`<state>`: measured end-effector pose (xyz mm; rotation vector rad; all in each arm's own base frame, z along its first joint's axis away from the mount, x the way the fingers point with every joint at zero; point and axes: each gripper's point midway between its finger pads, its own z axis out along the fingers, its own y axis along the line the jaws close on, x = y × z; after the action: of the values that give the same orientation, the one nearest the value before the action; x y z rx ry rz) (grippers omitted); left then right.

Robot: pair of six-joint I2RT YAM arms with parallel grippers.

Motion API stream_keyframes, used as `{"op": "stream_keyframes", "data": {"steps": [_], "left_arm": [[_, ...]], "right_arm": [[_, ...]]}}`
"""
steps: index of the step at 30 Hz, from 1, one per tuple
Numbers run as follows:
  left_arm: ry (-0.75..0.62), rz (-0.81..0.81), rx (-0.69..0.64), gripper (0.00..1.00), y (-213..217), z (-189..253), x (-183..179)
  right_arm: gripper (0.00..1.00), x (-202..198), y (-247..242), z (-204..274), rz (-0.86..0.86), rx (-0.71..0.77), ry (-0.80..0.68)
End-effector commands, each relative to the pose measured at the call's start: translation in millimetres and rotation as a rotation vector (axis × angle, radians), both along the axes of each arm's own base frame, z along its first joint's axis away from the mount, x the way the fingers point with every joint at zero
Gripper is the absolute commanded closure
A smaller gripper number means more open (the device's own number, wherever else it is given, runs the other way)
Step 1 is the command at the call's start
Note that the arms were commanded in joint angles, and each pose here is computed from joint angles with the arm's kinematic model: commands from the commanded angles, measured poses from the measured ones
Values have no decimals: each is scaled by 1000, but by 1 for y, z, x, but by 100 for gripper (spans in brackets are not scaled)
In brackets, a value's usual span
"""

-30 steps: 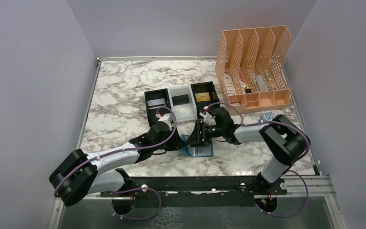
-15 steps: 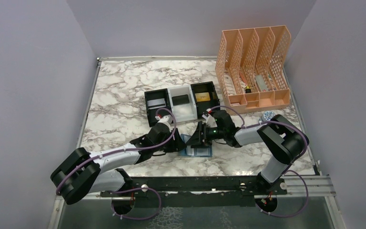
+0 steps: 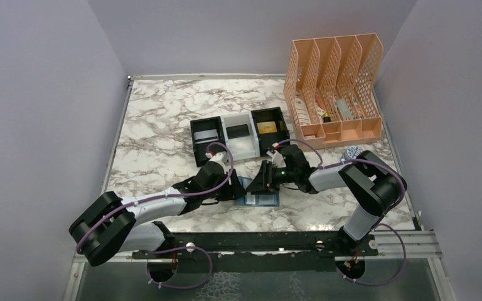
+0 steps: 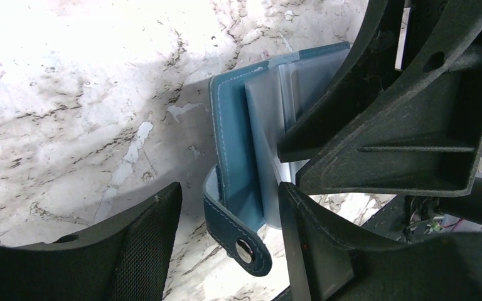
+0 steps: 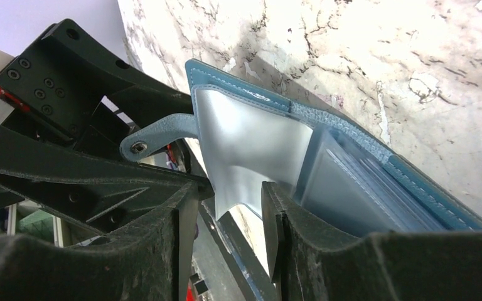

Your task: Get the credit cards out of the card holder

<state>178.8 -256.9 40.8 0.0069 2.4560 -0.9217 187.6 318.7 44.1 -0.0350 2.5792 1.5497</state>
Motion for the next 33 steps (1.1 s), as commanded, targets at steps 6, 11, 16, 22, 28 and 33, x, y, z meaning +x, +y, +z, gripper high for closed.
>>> {"op": "stream_keyframes", "data": {"steps": [6,11,16,22,28,33], "left_arm": [[-46,-48,-69,29,-18,23,5],[-31,-76,-53,19,-23,18,5],[-54,-90,-95,16,-30,29,7],[-76,-60,-101,11,-27,38,12],[-75,-14,-100,12,-23,37,15],[-81,-4,-107,12,-22,39,16]], "right_arm": [[57,8,-1,-5,-31,-45,-19],[53,10,-4,-8,-46,-86,-10],[50,5,-2,-9,-39,-53,12],[53,7,-4,-11,-58,-67,18],[70,8,-4,-8,-64,-65,5],[75,12,-6,-6,-71,-86,-21]]}}
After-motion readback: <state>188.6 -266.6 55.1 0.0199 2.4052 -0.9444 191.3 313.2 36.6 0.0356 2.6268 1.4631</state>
